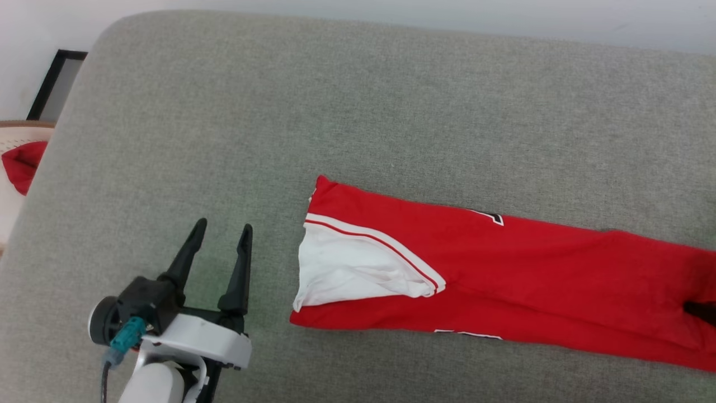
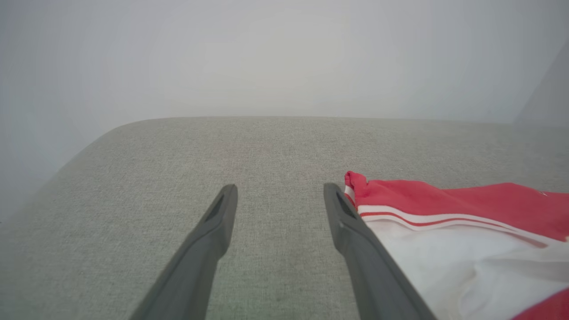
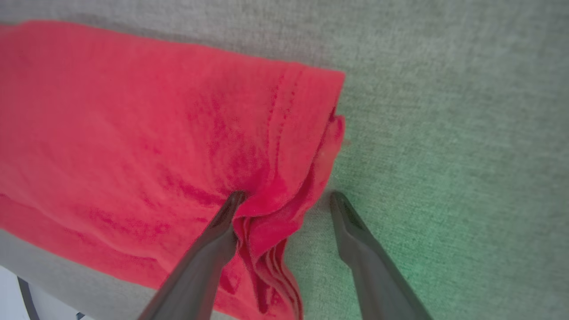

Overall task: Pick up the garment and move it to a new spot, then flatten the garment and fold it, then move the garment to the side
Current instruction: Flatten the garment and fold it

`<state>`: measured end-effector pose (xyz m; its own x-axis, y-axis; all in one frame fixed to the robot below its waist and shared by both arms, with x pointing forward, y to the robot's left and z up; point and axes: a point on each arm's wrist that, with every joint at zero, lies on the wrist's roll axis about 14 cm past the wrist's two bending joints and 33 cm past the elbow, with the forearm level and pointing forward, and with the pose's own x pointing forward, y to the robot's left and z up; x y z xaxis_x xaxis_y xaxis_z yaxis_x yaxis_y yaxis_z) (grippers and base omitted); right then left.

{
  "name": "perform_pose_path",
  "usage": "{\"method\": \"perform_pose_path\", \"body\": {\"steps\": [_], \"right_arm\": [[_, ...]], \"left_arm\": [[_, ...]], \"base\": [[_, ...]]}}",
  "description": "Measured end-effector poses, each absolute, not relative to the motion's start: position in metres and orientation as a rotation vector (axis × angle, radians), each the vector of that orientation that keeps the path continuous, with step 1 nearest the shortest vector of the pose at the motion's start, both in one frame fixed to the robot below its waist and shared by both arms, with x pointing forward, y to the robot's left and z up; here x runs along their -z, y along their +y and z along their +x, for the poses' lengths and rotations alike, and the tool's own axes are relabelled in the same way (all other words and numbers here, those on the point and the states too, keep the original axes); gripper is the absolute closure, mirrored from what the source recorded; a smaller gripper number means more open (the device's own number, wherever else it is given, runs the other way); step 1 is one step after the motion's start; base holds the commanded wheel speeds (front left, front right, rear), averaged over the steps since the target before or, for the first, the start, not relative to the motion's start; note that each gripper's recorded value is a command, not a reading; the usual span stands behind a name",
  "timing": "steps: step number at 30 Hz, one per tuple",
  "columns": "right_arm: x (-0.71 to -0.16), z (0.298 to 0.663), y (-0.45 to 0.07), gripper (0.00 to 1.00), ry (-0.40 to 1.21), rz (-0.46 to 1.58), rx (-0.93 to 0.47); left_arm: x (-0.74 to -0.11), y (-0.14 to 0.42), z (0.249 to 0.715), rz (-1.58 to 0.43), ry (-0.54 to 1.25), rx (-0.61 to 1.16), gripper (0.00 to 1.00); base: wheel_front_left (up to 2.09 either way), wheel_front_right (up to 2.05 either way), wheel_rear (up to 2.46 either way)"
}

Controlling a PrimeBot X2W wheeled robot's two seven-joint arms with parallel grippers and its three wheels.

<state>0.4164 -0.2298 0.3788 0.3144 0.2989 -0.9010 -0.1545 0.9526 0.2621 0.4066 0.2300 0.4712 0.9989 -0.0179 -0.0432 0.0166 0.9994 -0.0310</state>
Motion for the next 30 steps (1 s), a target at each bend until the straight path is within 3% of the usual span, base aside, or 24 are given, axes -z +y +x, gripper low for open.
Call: {"method": "perform_pose_path", "body": {"steps": [1,2,4,9,17,24,30], "right_arm": [[-0.377,0.416,-0.229,0.0,1.23,0.123,-0.301],[-0.375,0.416,-0.226,0.44,1.237,0.115,-0.304],[-0.374,0.417,-0.223,1.0,1.237,0.104,-0.306],[-0.374,0.421,-0.21,1.0,1.192,0.137,-0.322],[-0.389,0.433,-0.233,1.0,1.051,0.196,-0.228],[-0.408,0.434,-0.319,1.0,0.935,0.217,0.021],[-0.425,0.414,-0.4,1.0,0.866,0.216,0.265]], "left_arm": [[-0.469,0.231,0.407,-0.036,0.048,0.011,0.0],[-0.467,0.232,0.407,-0.037,0.051,0.006,0.0],[-0.465,0.234,0.407,-0.041,0.055,0.002,0.0],[-0.461,0.239,0.408,-0.041,0.062,-0.011,0.0],[-0.457,0.238,0.415,-0.036,0.066,-0.004,0.0],[-0.451,0.225,0.424,-0.048,0.072,0.034,0.0],[-0.449,0.224,0.429,-0.058,0.07,0.032,0.0]], "base": [[0.0,0.0,0.0],[0.0,0.0,0.0],[0.0,0.0,0.0],[0.0,0.0,0.0],[0.0,0.0,0.0],[0.0,0.0,0.0],[0.0,0.0,0.0]]}}
